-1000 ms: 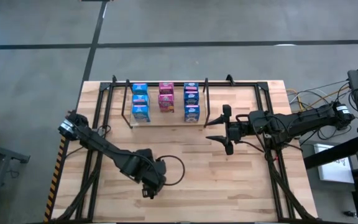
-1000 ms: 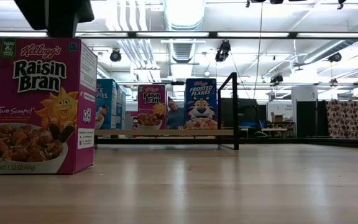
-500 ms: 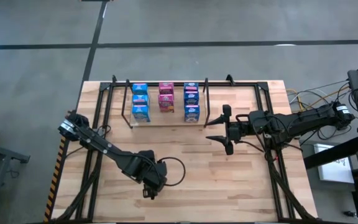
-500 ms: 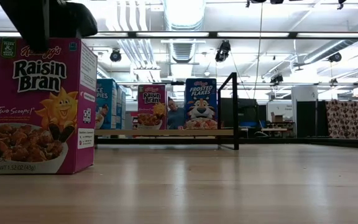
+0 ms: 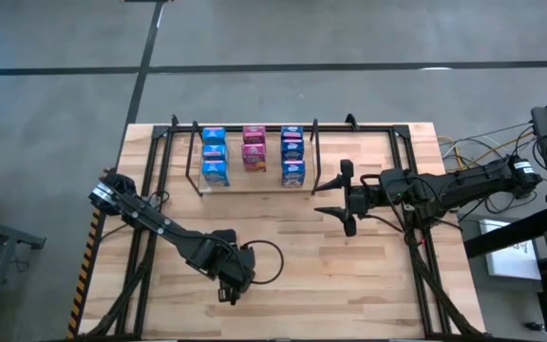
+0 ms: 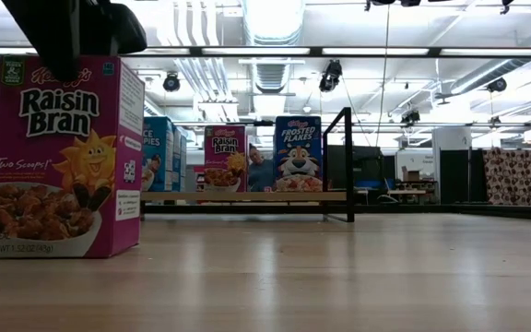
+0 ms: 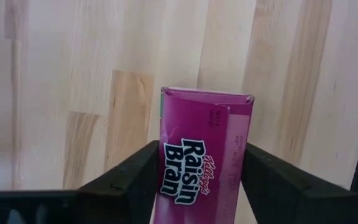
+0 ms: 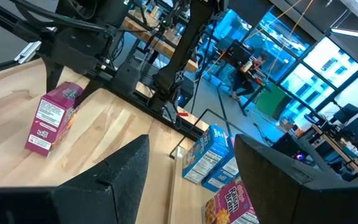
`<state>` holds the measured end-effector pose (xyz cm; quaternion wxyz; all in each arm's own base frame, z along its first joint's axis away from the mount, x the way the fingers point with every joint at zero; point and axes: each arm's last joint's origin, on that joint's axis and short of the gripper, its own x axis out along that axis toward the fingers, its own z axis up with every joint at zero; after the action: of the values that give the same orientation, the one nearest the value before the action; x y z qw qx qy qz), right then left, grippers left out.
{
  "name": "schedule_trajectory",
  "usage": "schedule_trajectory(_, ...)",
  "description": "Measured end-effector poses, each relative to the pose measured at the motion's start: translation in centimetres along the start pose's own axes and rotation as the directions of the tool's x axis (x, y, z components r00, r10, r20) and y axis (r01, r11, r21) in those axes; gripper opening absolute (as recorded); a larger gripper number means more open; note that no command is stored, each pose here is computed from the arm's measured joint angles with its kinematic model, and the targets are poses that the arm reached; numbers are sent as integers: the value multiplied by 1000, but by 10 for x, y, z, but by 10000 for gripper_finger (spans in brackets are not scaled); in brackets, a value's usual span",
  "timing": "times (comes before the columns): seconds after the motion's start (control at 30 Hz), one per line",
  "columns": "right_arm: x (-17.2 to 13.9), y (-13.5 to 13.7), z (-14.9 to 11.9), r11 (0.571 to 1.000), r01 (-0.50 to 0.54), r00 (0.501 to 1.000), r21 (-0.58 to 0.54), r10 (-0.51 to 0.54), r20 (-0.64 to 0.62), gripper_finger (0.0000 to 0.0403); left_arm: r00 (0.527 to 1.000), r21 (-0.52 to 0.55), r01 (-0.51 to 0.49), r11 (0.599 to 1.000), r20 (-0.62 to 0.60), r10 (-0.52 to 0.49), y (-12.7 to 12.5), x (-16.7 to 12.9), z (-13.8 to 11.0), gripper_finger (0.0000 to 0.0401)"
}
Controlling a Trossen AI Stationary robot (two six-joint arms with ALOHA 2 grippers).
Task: Stack cereal on shelf
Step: Put the violet cereal box on the shelf aligned with the violet cereal box
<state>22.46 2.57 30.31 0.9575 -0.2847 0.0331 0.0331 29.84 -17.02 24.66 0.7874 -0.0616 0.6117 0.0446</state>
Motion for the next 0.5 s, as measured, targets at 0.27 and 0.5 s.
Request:
schedule_trajectory(0.27, 0, 0, 0, 1000, 0, 1000, 1, 0, 0, 226, 1000, 3, 3, 1000, -1, -3, 0, 0, 0, 170)
schedule_trajectory(0.5, 0, 0, 0, 1000, -2, 1000, 0, 2, -3, 226, 1000, 28, 14, 1000, 18, -14, 3, -14, 5, 167)
